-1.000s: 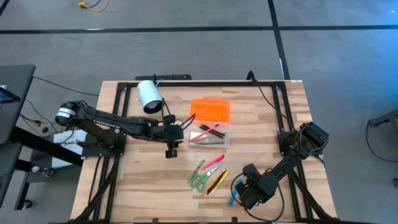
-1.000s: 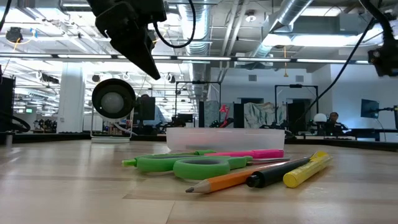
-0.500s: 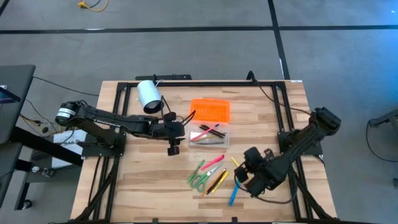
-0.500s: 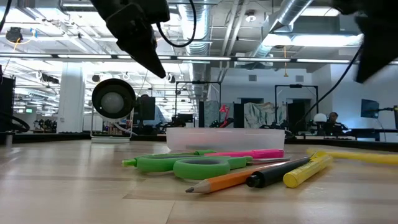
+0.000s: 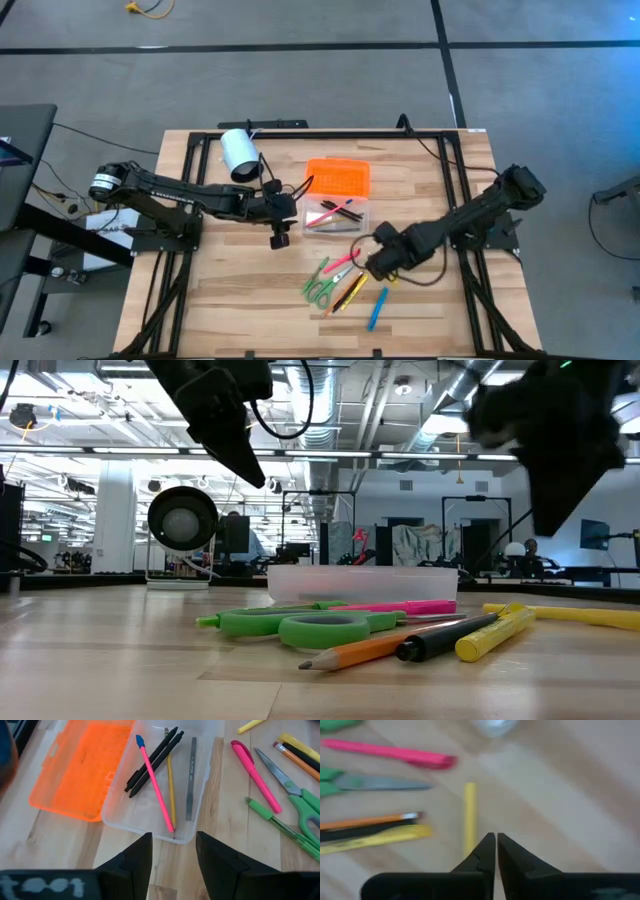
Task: Pick & place school supplies into a supply box
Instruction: Put the right yellow pen into the orange supply box
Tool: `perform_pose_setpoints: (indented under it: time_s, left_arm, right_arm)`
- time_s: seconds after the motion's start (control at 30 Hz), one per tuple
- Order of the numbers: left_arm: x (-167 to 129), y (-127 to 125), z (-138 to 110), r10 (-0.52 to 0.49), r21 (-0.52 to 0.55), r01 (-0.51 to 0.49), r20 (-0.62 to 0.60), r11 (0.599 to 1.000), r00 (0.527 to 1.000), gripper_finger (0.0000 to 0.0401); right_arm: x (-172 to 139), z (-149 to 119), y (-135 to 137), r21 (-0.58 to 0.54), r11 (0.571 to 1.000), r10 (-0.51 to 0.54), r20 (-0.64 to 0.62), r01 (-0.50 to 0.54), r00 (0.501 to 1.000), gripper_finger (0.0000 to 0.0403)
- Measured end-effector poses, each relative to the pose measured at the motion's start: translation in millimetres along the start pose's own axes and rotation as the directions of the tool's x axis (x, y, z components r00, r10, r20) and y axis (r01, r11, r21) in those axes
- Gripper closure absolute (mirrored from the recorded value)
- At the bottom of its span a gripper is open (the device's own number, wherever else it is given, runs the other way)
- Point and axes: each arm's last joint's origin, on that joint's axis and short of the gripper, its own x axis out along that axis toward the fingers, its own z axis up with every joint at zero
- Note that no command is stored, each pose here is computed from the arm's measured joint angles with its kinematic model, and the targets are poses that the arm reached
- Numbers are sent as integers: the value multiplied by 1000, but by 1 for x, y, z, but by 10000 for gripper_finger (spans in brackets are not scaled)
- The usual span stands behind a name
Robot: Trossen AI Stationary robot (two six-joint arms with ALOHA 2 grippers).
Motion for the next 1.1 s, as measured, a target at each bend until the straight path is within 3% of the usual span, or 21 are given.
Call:
perform_pose_setpoints:
  time_s: [0.07, 0.3, 0.63, 0.83, 1.1]
  left_arm:
    - [0, 0, 0, 0, -15, 0, 0, 1000, 1000, 259]
    - [0, 0, -1, 1, -23, -1, -6, 1000, 1000, 259]
    - [0, 0, 0, 0, -24, 0, -1, 1000, 1000, 259]
    - [0, 0, 0, -1, -31, 1, 4, 1000, 1000, 259]
    - [0, 0, 1, -1, -36, 2, 9, 999, 1000, 259]
  right_arm:
    - [7, 6, -1, 11, 999, 42, -46, -42, 998, 373]
    - [14, 14, 0, 2, 999, 47, -62, -47, 997, 297]
    - [35, 0, 7, -2, 997, 76, -168, -77, 983, 213]
    - [45, -15, 15, 4, 998, 64, -211, -64, 975, 203]
    - [60, -30, 22, 11, 1000, 9, -242, -6, 970, 229]
